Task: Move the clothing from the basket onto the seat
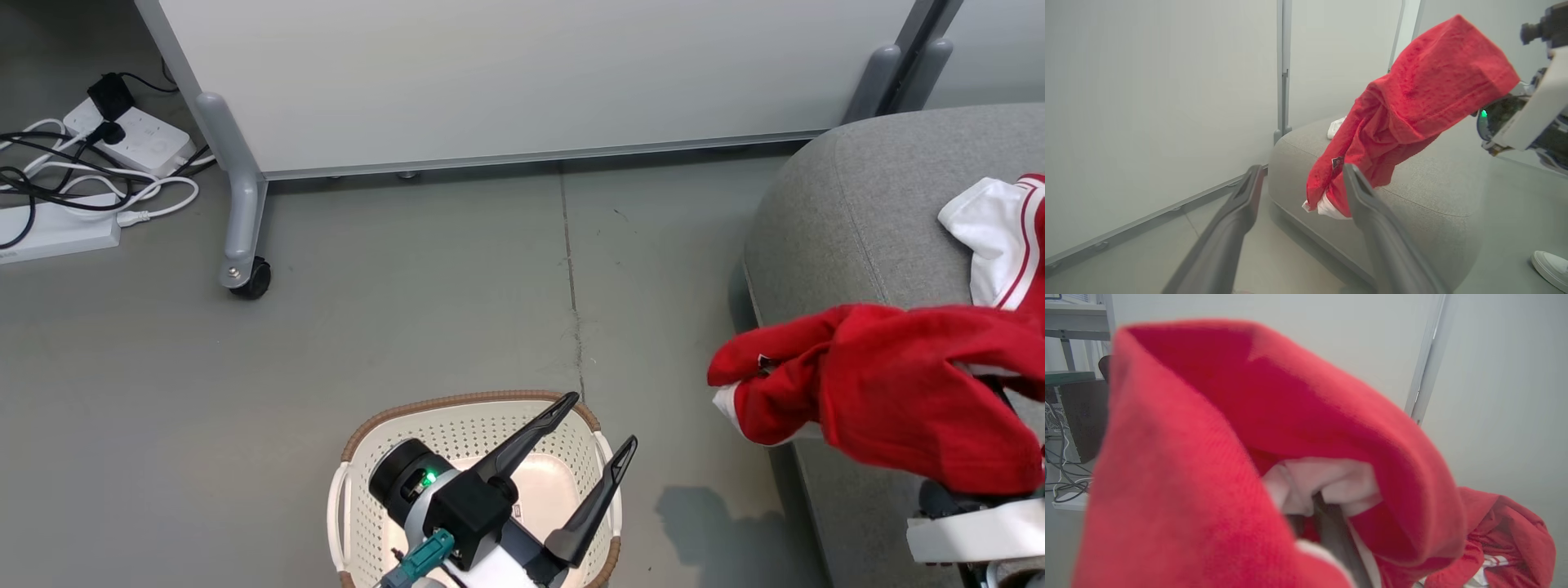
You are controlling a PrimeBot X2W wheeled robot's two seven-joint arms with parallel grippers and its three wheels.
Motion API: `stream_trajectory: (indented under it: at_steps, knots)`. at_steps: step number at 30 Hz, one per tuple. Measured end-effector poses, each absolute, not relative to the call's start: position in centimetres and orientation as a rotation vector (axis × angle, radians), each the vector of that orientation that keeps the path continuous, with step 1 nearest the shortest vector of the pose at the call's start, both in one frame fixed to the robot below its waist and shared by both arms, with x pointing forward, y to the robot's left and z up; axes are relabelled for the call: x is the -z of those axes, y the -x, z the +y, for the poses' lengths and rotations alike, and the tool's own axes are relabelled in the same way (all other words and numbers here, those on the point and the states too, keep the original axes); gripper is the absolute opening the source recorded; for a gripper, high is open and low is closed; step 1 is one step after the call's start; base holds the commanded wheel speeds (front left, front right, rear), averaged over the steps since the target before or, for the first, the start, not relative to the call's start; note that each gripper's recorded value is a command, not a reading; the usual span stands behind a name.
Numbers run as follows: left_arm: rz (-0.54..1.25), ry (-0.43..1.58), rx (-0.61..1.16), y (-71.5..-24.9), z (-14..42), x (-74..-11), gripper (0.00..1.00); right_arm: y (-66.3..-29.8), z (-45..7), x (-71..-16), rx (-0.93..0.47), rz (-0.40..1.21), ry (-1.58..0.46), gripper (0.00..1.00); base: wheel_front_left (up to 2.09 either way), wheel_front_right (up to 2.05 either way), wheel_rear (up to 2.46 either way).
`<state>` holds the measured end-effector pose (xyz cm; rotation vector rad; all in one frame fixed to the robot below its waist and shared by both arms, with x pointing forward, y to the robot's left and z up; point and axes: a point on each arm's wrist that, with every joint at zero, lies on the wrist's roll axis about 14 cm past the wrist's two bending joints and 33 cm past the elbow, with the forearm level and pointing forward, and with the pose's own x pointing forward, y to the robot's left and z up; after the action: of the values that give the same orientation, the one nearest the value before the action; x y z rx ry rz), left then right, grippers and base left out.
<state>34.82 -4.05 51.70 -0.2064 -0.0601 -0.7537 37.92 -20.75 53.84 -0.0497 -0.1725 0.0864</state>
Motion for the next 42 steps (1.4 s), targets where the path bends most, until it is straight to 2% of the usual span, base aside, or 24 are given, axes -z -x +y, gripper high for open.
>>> stream_trajectory:
  at_steps: [11, 28, 42]
  knots:
    - [0.018, 0.201, 0.754, -33.7, -4.0, -49.3, 1.0, -37.4, -21.5, -51.6, -0.059, -0.101, 0.037, 0.0, 0.0, 0.0, 0.0]
    - [0.023, 0.217, 0.773, -33.5, -4.6, -49.3, 1.0, -37.0, -22.1, -51.2, -0.043, -0.089, 0.033, 0.0, 0.0, 0.0, 0.0]
    - [0.016, 0.223, 0.9, -33.6, -8.3, -49.6, 1.0, -34.4, -26.3, -51.5, 0.099, -0.086, 0.049, 0.0, 0.0, 0.0, 0.0]
